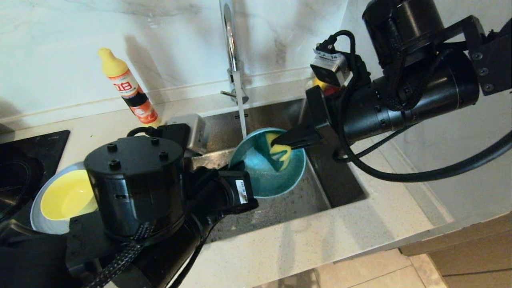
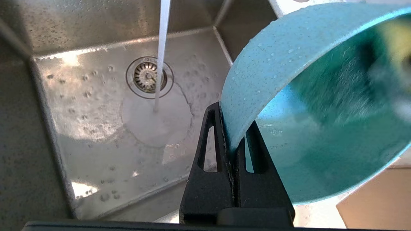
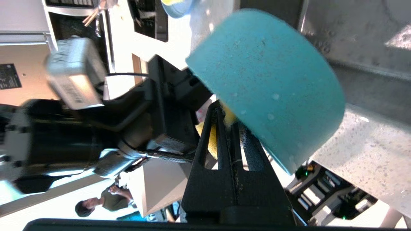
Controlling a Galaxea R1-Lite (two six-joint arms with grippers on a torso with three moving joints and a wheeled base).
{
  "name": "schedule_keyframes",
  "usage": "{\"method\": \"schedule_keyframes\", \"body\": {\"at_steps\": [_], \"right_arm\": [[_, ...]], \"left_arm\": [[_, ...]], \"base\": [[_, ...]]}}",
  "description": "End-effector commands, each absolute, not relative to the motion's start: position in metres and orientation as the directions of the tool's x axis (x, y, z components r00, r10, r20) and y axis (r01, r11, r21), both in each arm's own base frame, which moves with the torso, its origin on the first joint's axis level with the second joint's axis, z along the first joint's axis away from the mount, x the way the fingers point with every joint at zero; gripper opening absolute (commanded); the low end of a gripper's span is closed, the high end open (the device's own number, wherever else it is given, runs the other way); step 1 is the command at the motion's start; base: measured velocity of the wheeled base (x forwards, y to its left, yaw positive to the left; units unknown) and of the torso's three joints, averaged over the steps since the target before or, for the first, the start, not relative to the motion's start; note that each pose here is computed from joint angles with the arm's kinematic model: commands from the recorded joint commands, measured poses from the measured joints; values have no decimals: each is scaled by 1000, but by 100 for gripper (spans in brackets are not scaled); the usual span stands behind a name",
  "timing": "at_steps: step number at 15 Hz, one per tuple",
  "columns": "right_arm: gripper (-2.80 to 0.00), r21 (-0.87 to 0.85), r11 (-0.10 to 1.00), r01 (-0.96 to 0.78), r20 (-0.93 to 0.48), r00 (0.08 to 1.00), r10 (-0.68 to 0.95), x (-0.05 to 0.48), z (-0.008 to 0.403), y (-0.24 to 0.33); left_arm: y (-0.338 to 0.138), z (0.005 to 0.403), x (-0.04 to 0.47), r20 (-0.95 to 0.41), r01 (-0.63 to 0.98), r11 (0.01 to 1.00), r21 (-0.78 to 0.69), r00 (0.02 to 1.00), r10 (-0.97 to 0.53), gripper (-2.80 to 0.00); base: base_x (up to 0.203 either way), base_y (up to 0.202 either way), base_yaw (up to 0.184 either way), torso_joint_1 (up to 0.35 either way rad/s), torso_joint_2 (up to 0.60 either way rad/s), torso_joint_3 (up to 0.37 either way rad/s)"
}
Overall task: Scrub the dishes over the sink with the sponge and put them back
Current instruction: Wipe the bowl
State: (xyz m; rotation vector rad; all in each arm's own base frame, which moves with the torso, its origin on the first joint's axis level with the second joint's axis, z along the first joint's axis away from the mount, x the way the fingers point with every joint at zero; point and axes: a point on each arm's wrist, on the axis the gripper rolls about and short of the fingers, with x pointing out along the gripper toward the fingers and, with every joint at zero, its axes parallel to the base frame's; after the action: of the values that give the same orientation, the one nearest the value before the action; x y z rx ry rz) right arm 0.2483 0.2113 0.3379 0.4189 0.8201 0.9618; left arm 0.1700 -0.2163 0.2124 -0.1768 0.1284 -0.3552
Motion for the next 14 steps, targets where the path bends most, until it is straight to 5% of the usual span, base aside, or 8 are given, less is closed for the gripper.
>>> {"method": "schedule_keyframes", "body": {"at_steps": [1,14], "right_arm": [[-280,642,513,-570,-397,326,858,240,349,204],[-280,652,570,-499,-513,263,817,229,336,201]], "left_arm": [[-213,213,168,-89,330,921,-205,931,-353,-280],[-203,236,186,-21,271,929,-252,958,-286,-280]], "base": [[0,0,0,0,0,0],[0,0,0,0,0,0]]}}
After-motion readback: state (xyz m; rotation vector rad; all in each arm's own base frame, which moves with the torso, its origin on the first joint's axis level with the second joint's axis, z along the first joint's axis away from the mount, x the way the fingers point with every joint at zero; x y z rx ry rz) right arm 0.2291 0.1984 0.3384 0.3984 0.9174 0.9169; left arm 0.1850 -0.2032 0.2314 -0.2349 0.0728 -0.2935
